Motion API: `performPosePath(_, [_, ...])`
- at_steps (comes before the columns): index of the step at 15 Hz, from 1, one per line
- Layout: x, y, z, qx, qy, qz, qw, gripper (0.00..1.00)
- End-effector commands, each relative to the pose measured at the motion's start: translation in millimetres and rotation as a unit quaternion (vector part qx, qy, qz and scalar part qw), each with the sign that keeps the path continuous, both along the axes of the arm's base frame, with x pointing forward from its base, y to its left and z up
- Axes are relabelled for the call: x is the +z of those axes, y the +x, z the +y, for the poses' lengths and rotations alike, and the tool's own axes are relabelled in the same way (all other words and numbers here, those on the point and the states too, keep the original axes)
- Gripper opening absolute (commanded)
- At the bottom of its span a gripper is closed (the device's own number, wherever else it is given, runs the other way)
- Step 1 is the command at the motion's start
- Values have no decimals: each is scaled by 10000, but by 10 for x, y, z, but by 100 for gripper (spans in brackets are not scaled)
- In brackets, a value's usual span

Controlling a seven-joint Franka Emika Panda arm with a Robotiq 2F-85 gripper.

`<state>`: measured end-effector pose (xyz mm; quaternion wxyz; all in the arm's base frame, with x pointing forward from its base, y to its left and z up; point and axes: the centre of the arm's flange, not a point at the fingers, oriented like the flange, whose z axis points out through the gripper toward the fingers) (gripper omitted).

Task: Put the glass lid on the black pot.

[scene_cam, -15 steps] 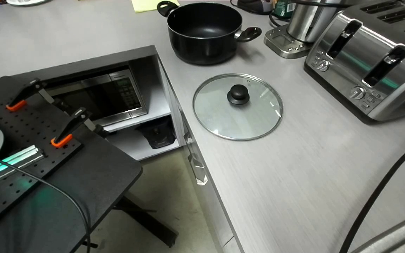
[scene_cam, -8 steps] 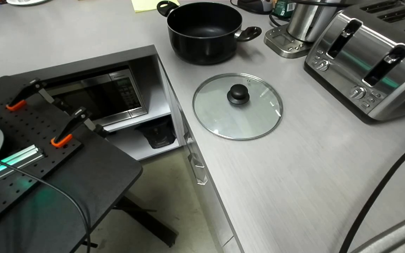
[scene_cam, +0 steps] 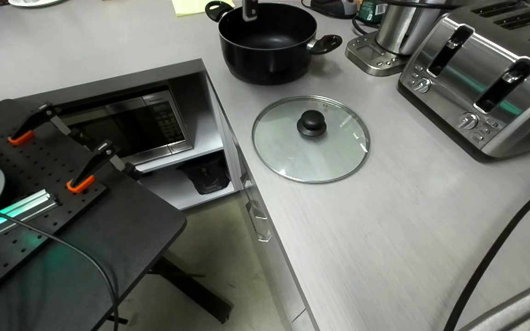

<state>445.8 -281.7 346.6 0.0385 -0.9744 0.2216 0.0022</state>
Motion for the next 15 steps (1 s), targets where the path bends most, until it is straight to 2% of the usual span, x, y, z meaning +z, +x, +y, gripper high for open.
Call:
performPosePath(1, [-262, 193, -376, -597, 40, 127, 9981, 100])
performPosePath(7, [-733, 76, -860, -1541, -13, 486, 9869, 100])
performPosePath(15, [-1171, -71, -1323, -2529, -222, 703, 9647, 100])
